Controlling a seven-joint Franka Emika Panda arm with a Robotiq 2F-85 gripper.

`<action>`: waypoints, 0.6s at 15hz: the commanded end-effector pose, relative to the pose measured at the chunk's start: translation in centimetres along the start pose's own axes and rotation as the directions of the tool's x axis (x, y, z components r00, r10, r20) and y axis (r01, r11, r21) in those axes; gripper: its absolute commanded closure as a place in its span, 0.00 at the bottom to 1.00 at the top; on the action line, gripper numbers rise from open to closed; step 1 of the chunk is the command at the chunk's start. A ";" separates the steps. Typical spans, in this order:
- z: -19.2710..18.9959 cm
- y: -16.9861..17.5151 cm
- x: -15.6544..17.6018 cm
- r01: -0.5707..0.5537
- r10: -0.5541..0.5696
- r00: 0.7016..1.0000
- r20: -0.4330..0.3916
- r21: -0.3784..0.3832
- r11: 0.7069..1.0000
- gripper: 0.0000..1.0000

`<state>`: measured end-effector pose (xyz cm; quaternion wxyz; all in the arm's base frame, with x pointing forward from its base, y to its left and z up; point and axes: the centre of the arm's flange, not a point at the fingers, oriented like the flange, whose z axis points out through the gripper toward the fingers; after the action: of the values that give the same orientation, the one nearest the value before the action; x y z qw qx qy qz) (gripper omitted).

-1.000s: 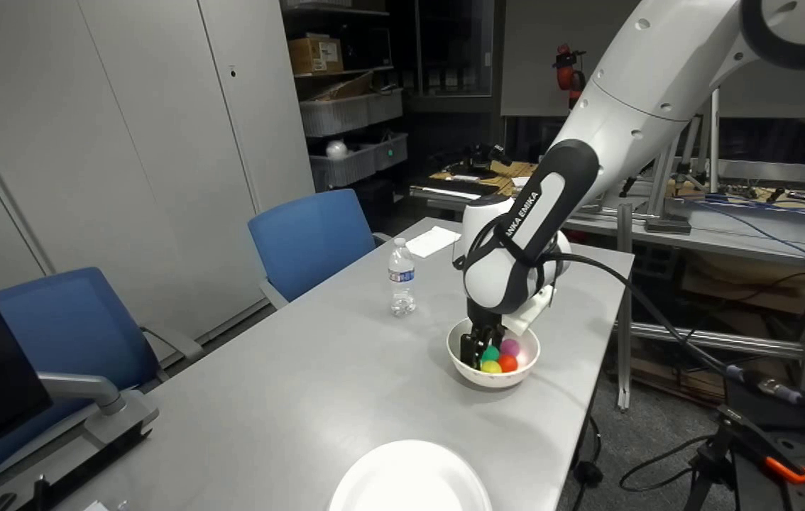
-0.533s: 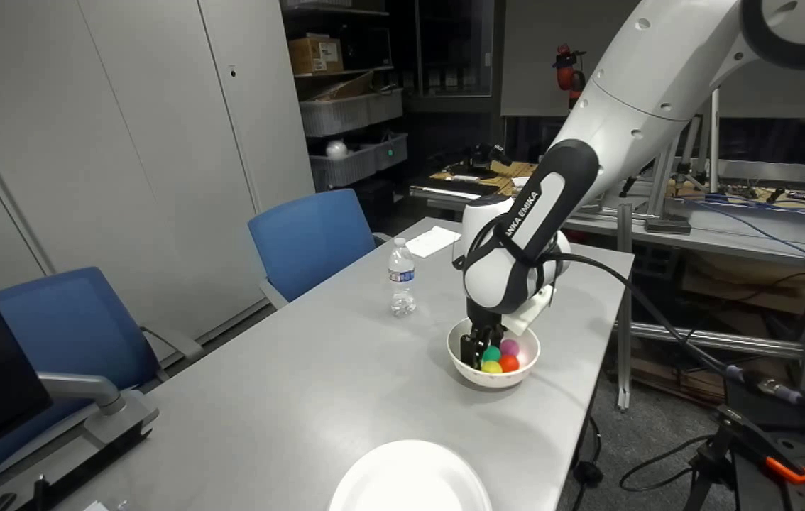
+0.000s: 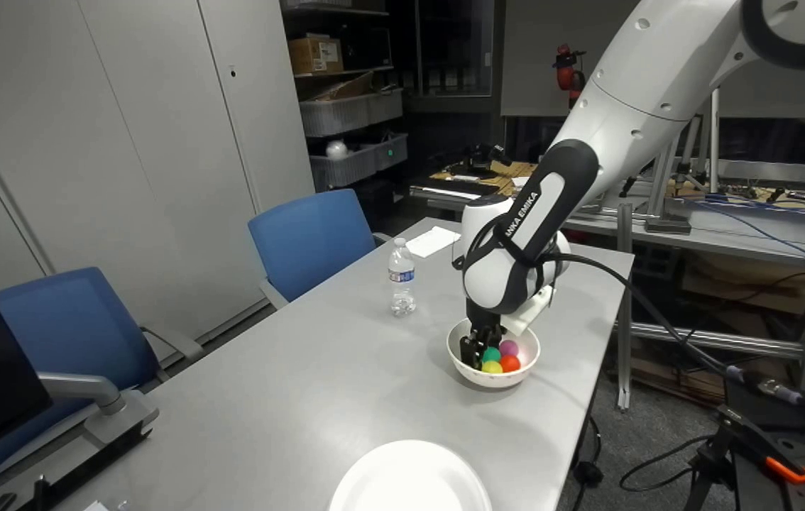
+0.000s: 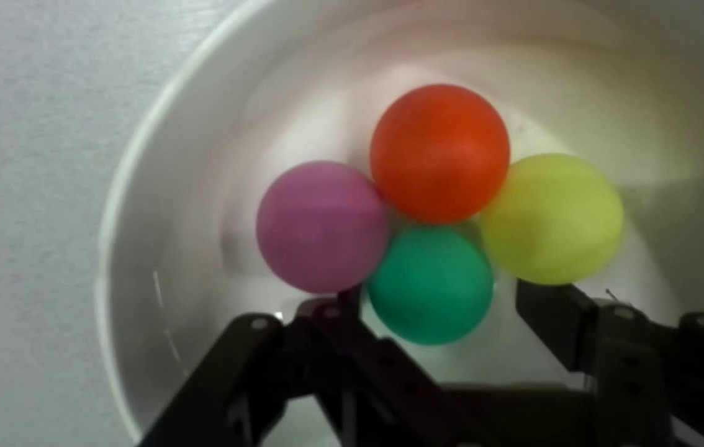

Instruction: Take the green ball from the right white bowl and place it in the left white bowl

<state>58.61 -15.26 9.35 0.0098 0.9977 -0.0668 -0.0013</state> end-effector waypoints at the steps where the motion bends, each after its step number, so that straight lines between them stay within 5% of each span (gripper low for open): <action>1: 0.4 -0.2 0.1 -0.018 0.019 1.000 0.015 -0.014 1.000 0.34; 2: 0.4 -0.2 0.0 -0.023 0.023 1.000 0.015 -0.015 1.000 0.36; 3: 0.4 -0.2 0.0 -0.025 0.025 1.000 0.014 -0.016 1.000 0.60; 9: 0.3 -0.1 -0.1 -0.046 0.047 0.999 0.012 -0.020 0.999 0.83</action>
<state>58.62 -15.39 9.44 0.0111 0.9966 -0.0822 -0.0005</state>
